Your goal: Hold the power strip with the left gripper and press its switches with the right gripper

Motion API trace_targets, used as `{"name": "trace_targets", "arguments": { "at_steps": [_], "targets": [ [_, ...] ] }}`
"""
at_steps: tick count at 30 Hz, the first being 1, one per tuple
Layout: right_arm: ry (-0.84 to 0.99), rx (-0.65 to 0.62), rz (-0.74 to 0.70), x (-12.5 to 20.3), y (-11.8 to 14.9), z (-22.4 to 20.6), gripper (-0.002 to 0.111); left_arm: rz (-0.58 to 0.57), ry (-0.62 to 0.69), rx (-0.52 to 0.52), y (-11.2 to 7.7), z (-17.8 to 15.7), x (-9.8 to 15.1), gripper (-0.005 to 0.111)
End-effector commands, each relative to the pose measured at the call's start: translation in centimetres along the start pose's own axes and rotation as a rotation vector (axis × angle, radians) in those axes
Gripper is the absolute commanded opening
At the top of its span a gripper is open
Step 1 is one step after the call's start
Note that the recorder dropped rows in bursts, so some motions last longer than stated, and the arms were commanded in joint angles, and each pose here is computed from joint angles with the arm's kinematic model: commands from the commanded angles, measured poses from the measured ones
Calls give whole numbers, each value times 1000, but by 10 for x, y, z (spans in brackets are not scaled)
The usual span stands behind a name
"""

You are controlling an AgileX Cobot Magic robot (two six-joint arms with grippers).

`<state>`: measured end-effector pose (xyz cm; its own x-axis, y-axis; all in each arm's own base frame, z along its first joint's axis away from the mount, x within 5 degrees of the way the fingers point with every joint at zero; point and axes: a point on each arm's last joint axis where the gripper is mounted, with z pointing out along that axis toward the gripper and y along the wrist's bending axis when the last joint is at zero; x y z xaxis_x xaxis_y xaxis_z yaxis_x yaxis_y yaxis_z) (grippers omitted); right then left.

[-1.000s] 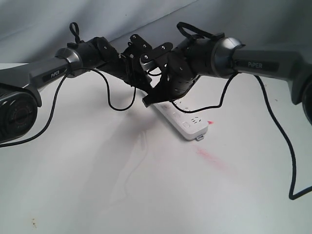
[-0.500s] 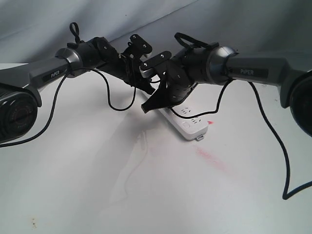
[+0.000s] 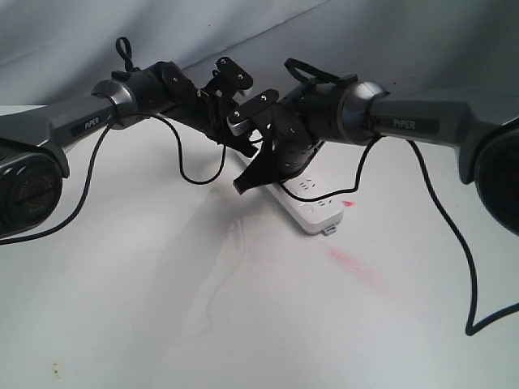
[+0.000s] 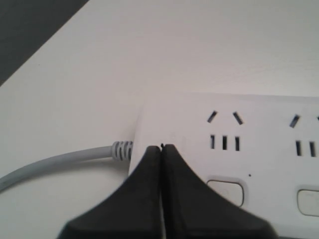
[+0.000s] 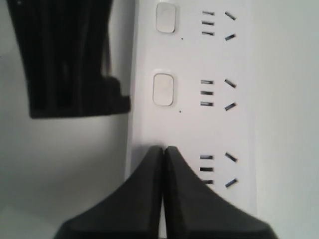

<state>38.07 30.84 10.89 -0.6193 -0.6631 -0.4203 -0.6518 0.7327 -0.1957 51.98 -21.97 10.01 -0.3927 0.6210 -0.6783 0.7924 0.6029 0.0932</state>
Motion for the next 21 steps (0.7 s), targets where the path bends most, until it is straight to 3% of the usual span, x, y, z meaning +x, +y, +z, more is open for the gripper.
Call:
{"name": "trace_targets", "arguments": {
  "at_steps": [1,13,17,21],
  "targets": [
    [269,-70,4,46,32,39,0,-4,27,18,0,2,5,0],
    [300,-84,-73,48,51,35,0,-24,27,17,0,2,5,0],
    [220,-43,-76,35,43,22,0,-24,27,17,0,2,5,0],
    [74,36,-65,8,28,-17,0,-24,27,17,0,2,5,0]
  ]
}}
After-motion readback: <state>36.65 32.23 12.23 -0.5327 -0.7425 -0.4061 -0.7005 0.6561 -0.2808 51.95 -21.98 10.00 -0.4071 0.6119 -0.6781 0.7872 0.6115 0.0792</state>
